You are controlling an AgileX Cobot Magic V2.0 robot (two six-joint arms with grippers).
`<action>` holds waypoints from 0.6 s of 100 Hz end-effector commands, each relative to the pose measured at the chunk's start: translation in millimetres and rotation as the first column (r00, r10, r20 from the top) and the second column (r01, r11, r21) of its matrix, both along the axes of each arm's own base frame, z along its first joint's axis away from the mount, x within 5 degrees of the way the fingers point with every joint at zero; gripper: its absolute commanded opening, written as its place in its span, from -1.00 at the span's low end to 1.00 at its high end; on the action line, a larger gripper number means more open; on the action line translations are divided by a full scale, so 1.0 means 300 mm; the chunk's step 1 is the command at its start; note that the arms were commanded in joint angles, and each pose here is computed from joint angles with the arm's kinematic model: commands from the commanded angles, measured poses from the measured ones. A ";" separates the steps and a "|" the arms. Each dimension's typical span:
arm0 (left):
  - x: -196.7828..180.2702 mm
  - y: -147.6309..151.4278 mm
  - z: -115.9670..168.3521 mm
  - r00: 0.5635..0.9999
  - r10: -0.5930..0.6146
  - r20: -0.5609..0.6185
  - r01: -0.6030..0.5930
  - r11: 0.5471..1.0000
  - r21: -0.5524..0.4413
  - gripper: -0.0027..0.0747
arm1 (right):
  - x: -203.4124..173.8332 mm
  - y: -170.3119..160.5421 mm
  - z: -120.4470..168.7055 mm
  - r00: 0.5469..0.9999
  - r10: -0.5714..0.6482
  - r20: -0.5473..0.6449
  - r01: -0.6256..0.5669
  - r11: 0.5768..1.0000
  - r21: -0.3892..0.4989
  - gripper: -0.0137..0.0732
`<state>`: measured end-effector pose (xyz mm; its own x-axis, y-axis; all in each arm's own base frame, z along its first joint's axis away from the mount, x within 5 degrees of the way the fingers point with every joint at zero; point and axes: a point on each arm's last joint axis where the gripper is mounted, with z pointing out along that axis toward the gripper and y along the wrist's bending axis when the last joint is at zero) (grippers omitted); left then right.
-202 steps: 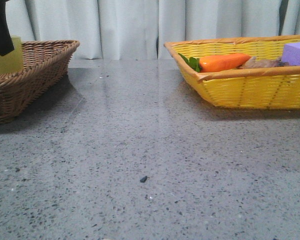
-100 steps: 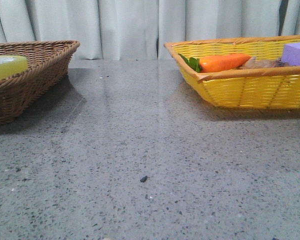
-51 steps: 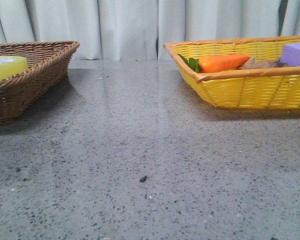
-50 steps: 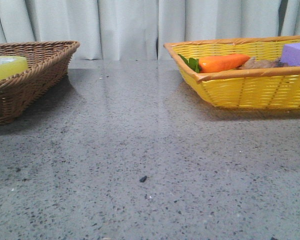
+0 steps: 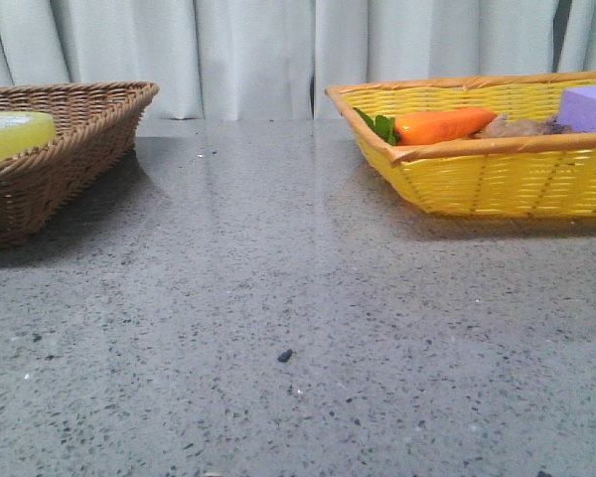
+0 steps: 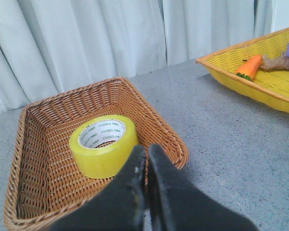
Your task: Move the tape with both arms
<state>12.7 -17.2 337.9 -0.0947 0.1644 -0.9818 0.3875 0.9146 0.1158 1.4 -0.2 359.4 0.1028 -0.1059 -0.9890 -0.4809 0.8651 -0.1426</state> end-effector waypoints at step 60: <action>-0.044 0.008 -0.106 0.996 0.000 0.089 0.006 0.998 -0.068 -0.99 | 0.019 0.009 -0.115 0.995 -0.018 0.096 0.014 0.999 0.037 -0.84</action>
<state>4.2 -16.0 296.6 -0.0980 0.1546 -0.9831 0.3936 0.9133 0.1044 9.7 4.4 311.5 0.1134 -0.1047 -0.9880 -0.4772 0.8665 -0.1466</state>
